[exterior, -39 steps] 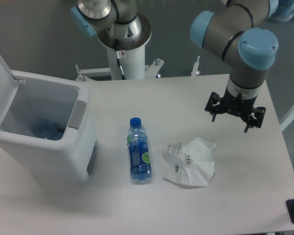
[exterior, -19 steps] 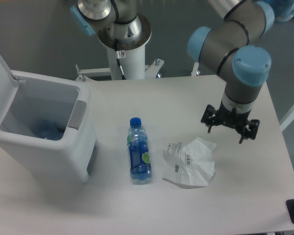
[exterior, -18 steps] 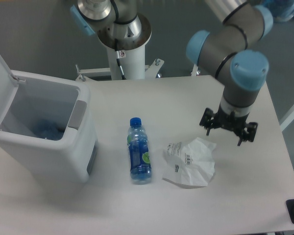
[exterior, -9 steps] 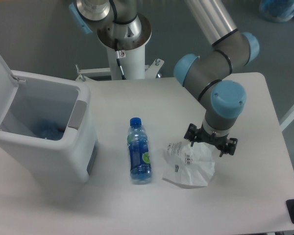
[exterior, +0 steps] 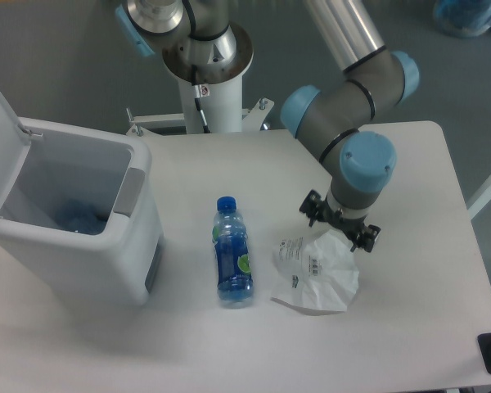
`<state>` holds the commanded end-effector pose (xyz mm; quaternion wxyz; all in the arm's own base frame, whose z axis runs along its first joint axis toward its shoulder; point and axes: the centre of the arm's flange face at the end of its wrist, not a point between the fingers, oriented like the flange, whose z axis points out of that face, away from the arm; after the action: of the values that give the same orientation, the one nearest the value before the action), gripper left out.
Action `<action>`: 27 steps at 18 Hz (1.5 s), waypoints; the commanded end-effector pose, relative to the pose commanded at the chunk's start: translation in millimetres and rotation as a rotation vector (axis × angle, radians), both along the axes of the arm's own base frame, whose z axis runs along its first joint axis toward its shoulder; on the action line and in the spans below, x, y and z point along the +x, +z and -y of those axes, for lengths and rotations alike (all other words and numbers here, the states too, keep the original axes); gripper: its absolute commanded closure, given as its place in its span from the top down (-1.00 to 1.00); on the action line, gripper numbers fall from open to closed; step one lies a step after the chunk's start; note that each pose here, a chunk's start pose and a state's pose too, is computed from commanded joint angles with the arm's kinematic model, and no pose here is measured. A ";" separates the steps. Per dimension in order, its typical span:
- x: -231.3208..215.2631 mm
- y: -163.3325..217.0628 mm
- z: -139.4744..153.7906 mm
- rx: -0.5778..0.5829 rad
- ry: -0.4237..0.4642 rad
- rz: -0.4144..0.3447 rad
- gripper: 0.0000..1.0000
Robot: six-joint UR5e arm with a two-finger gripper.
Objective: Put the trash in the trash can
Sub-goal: 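Move the gripper over the crumpled white wrapper and lower onto it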
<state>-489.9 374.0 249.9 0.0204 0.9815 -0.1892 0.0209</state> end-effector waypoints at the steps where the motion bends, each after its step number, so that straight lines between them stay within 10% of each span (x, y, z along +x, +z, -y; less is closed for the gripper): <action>1: -2.4 -1.7 4.8 0.002 -0.017 0.003 1.00; 6: -15.6 -14.6 4.6 0.047 -0.046 -0.088 1.00; 21: 16.5 -46.7 2.8 0.130 -0.051 -0.043 1.00; 27: 6.5 -40.9 -3.3 0.188 -0.051 -0.096 0.47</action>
<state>-483.4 377.3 209.0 -0.0621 0.9739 -0.2138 -0.0445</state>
